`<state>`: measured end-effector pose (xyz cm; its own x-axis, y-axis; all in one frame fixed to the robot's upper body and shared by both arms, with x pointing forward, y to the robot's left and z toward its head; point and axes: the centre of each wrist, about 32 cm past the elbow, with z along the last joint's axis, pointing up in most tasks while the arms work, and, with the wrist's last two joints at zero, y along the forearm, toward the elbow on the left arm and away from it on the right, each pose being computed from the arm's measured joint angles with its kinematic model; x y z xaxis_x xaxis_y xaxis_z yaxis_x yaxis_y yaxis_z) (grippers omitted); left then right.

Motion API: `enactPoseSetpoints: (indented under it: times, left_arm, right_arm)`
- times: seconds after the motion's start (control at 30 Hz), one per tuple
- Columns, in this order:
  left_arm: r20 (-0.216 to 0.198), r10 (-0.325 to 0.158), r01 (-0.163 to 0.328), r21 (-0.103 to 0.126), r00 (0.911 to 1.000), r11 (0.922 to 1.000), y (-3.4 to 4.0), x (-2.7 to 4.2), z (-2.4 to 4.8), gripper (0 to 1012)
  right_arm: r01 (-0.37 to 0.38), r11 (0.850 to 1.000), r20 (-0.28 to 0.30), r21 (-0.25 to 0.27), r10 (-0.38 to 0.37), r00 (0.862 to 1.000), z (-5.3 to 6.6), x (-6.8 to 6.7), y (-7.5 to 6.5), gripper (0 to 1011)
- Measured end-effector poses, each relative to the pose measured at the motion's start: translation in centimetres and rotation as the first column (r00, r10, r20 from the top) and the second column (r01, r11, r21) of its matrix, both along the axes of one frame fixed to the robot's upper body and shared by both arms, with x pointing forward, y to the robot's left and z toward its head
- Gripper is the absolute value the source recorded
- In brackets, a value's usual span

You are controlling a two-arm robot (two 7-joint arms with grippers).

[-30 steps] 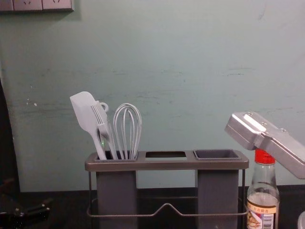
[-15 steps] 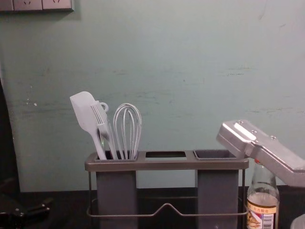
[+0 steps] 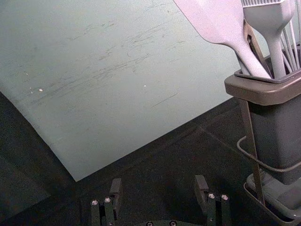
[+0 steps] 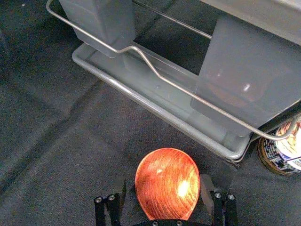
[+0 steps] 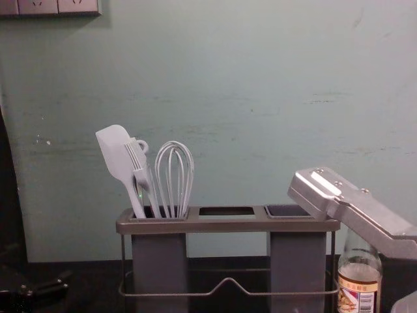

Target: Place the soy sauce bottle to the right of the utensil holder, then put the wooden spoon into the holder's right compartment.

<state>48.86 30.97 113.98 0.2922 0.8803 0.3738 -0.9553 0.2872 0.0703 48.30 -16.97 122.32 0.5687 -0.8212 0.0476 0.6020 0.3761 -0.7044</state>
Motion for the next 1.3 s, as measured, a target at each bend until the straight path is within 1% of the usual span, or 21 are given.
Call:
enactPoseSetpoints:
  times: [0.33,0.77,1.3]
  left_arm:
    - [0.000,0.000,0.000,0.000,1.0000,1.0000,0.00,0.00,0.00,1000]
    - [0.000,0.000,0.000,0.000,1.0000,1.0000,0.00,0.00,0.00,1000]
    - [0.000,0.000,0.000,0.000,1.0000,1.0000,0.00,0.00,0.00,1000]
  right_arm:
    - [0.004,1.000,0.005,-0.007,-0.004,1.000,0.08,0.04,0.13,1002]
    - [0.014,1.000,-0.008,-0.007,-0.014,1.000,-0.12,0.27,0.50,1002]
    - [0.021,1.000,-0.008,-0.009,-0.021,1.000,-0.15,0.59,0.59,1002]
